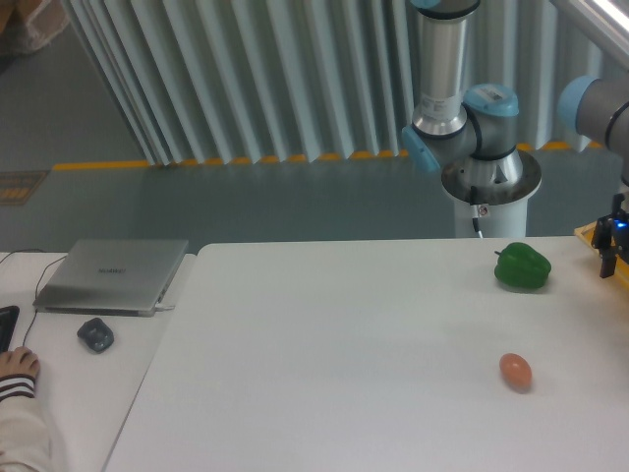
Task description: Place the red pepper on the table
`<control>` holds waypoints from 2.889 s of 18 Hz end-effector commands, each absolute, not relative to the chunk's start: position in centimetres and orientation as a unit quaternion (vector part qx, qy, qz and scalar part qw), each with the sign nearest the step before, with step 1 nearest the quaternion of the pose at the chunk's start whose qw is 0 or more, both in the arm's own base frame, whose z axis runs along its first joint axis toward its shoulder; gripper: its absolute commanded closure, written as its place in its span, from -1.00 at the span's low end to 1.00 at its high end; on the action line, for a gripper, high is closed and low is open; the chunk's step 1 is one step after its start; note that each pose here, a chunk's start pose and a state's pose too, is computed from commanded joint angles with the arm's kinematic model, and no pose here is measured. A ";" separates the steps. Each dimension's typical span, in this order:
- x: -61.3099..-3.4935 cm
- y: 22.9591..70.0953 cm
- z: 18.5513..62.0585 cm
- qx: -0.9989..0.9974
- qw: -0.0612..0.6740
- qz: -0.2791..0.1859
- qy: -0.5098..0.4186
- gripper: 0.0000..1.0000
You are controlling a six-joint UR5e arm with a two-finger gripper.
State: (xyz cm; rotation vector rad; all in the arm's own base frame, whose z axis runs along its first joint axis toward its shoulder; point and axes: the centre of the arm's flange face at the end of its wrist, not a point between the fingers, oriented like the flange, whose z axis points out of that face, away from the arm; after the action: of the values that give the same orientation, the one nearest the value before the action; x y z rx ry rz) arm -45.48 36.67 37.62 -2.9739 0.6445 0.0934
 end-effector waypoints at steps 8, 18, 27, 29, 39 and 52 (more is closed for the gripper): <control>-49.0 31.4 38.4 -0.997 0.049 0.021 -0.049 -1.00; -53.4 21.5 39.5 -0.932 0.114 -0.009 -0.344 -1.00; -54.3 19.1 33.8 -0.914 0.120 -0.067 -0.382 -1.00; -54.8 19.0 32.4 -0.913 0.114 -0.076 -0.384 -1.00; -55.8 15.1 33.6 -0.913 0.114 -0.060 -0.388 -1.00; -53.7 19.5 30.9 -0.916 0.085 -0.120 -0.373 -1.00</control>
State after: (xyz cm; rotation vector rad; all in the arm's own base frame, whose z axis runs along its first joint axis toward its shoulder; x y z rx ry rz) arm -53.68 19.45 30.88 -2.7319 -1.1124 -0.3565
